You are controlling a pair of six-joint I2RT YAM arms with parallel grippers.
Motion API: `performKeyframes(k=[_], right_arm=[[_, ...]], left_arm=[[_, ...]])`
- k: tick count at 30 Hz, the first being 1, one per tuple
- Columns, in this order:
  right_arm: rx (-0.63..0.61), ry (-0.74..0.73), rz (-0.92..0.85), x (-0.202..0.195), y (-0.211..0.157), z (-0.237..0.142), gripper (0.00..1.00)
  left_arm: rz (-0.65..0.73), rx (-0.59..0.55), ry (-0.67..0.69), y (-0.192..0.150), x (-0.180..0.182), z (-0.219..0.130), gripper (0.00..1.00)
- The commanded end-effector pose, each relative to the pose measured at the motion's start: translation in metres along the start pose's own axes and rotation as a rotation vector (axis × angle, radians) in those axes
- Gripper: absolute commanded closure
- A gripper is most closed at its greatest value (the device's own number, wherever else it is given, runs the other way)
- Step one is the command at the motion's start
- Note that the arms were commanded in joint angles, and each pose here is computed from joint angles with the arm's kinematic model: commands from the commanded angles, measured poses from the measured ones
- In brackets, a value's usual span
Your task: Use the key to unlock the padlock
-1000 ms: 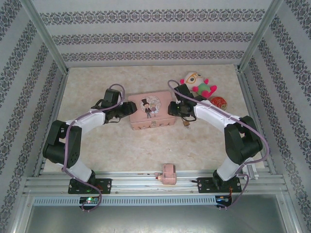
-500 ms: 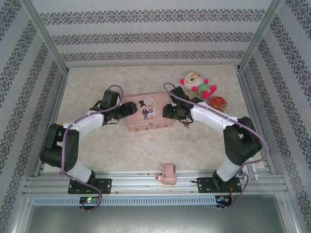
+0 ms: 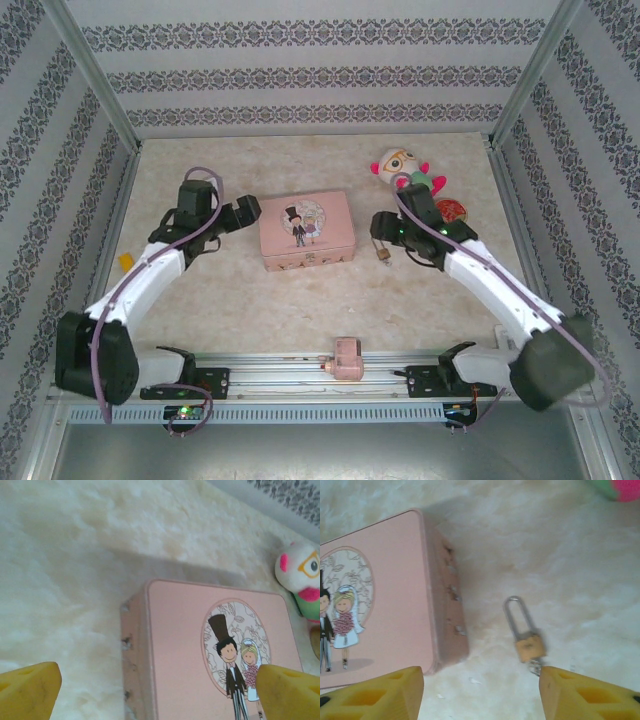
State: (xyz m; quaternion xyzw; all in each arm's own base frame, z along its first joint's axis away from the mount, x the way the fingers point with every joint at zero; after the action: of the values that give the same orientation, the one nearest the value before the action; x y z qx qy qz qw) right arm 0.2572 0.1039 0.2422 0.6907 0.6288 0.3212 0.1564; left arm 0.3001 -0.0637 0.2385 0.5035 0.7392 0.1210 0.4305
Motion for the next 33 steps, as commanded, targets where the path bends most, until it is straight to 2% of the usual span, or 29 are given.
performKeyframes(k=[1,2,3,4,9,13,15,21,25,33], right_arm=[[-0.079,-0.077,-0.007,-0.024,-0.007,-0.015,0.32],[-0.107,-0.080,-0.003,-0.030,-0.009,-0.020,0.28],[-0.134,-0.087,-0.004,-0.035,-0.011,-0.024,0.06],[-0.163,-0.096,-0.003,-0.040,-0.013,-0.027,0.02],[-0.271,-0.135,0.035,-0.065,-0.025,-0.029,0.02],[-0.330,-0.226,0.106,-0.084,-0.031,-0.022,0.02],[-0.364,-0.268,0.113,-0.091,-0.034,-0.019,0.02],[-0.477,-0.251,0.108,-0.100,-0.032,-0.012,0.02],[-0.586,-0.225,0.011,-0.101,-0.033,-0.005,0.02],[-0.599,-0.332,-0.076,-0.115,-0.035,0.004,0.02]], left_arm=[[0.103,-0.072,0.159,-0.006,0.023,-0.019,0.01],[0.125,-0.113,0.187,-0.007,0.027,-0.025,0.01],[0.144,-0.160,0.213,-0.008,0.031,-0.032,0.01],[0.150,-0.198,0.235,-0.010,0.035,-0.036,0.01],[0.182,-0.439,0.285,-0.017,0.055,-0.054,0.01],[0.223,-0.550,0.332,-0.022,0.069,-0.053,0.01],[0.235,-0.569,0.350,-0.024,0.078,-0.049,0.01],[0.314,-0.573,0.355,-0.027,0.097,-0.026,0.01],[0.348,-0.549,0.317,-0.027,0.109,-0.009,0.01],[0.372,-0.517,0.232,-0.027,0.123,0.020,0.01]])
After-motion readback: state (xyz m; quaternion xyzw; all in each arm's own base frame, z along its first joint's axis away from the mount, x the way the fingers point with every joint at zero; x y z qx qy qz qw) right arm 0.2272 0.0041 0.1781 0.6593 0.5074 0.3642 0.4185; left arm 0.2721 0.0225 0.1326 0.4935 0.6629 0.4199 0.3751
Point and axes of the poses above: each hand's point on the last joint's axis, 136 mm out from that joint toward the fingers, its own z axis out along the fingers, its own x axis along the line the jaws close on, y = z × x, the point moved 9 cm from there along -z, back along the fingers, and after that the axes turned 5 degrees about -z, right-handed, at the moved point
